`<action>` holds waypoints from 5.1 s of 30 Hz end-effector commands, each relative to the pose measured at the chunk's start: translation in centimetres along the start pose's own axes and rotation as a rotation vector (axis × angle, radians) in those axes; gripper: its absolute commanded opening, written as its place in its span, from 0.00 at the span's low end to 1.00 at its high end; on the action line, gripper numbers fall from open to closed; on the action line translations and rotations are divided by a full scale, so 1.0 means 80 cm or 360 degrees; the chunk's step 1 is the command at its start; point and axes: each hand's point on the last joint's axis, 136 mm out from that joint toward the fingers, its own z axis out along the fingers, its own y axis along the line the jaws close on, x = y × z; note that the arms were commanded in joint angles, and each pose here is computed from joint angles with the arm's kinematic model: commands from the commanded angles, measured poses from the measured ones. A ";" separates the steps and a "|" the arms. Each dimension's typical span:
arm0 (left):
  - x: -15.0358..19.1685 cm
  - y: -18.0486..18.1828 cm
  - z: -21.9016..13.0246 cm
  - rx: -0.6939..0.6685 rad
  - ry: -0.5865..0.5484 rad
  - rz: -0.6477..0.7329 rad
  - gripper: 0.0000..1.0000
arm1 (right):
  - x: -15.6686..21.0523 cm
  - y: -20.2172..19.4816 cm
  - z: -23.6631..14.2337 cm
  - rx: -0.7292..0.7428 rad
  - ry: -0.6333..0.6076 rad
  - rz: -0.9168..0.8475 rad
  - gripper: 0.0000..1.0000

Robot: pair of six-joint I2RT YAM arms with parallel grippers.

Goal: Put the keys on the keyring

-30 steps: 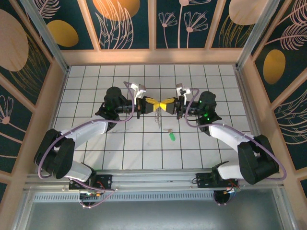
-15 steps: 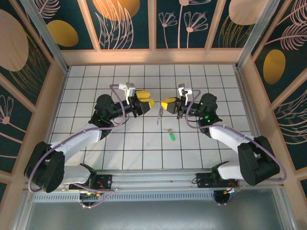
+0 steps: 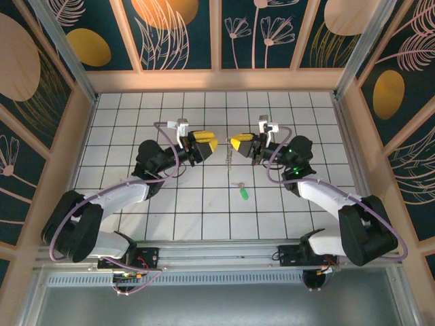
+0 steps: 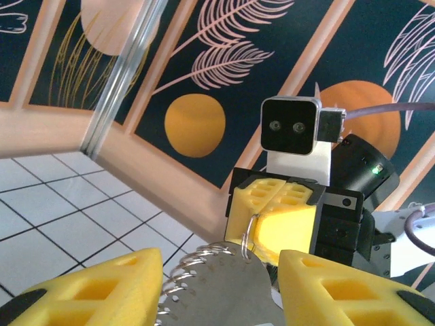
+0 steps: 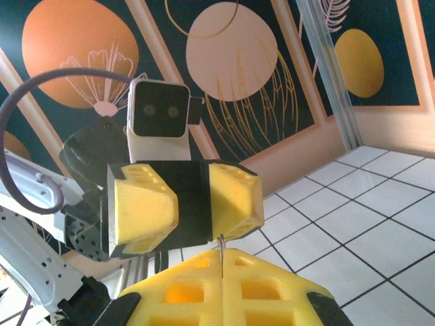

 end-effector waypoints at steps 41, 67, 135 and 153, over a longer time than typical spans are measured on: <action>-0.010 -0.038 0.015 0.0311 -0.0028 -0.0027 0.33 | -0.024 0.028 0.034 -0.0159 -0.0099 -0.0065 0.00; -0.004 -0.034 0.024 0.0325 -0.0007 -0.0037 0.10 | -0.012 0.030 0.034 -0.0178 -0.0047 -0.0050 0.00; 0.003 -0.039 -0.035 0.0000 -0.0193 0.1177 0.00 | 0.033 -0.069 -0.051 0.0490 -0.0054 0.0210 0.50; 0.011 -0.035 -0.034 0.0005 -0.0152 0.1107 0.00 | 0.081 -0.121 -0.074 0.0849 0.0093 0.0461 0.49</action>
